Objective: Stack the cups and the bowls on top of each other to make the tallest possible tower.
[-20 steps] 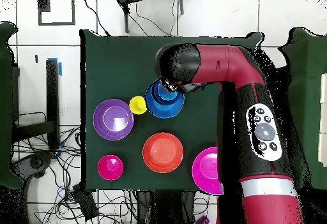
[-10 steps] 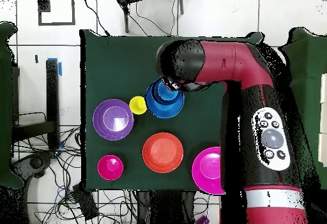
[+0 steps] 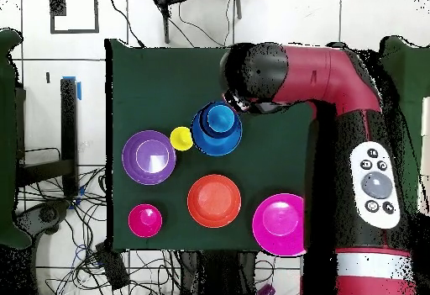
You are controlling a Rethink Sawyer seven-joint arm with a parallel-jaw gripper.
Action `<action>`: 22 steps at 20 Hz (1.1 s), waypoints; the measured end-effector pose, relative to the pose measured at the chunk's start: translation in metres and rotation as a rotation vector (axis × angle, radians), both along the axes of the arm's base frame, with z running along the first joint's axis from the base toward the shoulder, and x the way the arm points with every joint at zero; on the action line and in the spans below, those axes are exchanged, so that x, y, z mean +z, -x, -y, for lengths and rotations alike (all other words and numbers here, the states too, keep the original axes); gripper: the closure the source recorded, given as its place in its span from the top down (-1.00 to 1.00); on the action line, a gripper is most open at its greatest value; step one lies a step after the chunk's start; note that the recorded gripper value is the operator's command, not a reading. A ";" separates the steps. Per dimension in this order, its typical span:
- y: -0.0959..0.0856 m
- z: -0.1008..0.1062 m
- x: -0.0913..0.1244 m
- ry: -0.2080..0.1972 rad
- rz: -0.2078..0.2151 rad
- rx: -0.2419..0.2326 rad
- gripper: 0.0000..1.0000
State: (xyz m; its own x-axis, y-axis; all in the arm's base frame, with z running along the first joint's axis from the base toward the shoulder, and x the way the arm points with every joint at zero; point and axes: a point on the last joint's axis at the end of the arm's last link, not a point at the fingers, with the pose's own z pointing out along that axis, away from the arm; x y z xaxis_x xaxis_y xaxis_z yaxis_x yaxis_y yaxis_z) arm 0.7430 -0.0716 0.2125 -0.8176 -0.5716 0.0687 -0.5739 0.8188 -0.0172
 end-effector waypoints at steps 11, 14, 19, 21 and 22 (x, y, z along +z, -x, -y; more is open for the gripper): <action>-0.010 -0.005 0.021 -0.018 0.012 -0.012 1.00; -0.012 -0.016 0.022 -0.019 0.014 0.002 1.00; -0.013 -0.035 0.022 -0.020 0.014 0.027 1.00; -0.014 -0.039 0.022 -0.020 0.014 0.033 1.00; -0.014 -0.044 0.022 -0.020 0.014 0.039 1.00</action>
